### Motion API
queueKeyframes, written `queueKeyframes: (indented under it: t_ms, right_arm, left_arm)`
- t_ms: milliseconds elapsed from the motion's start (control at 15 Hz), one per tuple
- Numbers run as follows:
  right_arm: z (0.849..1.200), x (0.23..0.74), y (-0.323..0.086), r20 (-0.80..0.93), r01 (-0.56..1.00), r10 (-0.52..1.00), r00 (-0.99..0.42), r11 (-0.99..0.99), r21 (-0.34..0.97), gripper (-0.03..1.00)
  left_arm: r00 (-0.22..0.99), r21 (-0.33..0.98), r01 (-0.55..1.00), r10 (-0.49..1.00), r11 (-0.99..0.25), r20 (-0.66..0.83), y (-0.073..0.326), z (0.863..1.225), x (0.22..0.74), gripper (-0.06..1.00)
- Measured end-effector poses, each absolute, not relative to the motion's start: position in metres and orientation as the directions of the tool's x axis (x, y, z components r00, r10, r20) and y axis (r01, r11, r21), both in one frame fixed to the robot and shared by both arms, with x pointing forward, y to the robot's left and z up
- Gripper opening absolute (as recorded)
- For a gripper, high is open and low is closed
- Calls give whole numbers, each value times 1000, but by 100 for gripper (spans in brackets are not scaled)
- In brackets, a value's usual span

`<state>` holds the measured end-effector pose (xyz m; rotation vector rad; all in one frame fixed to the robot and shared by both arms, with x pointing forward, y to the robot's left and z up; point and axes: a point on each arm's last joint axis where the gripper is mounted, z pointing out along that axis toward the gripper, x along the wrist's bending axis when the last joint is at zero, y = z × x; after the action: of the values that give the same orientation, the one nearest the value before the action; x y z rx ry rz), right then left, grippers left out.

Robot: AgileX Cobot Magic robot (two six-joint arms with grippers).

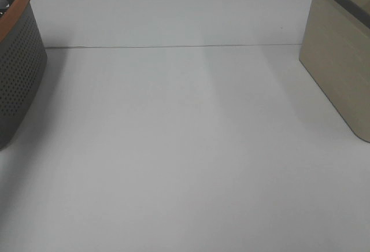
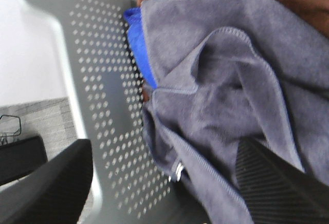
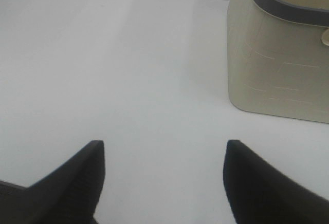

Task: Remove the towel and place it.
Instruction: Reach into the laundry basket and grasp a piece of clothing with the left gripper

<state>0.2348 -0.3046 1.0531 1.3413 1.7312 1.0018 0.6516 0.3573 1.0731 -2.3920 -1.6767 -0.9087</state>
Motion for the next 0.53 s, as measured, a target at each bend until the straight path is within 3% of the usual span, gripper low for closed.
queueKeyframes:
  t_ms: [533]
  right_arm:
    - [1053,235,-305,-76,420,976,-202,157,894,66]
  left_arm:
    - [148,287,912,889,-292,433,396,1007,679,72]
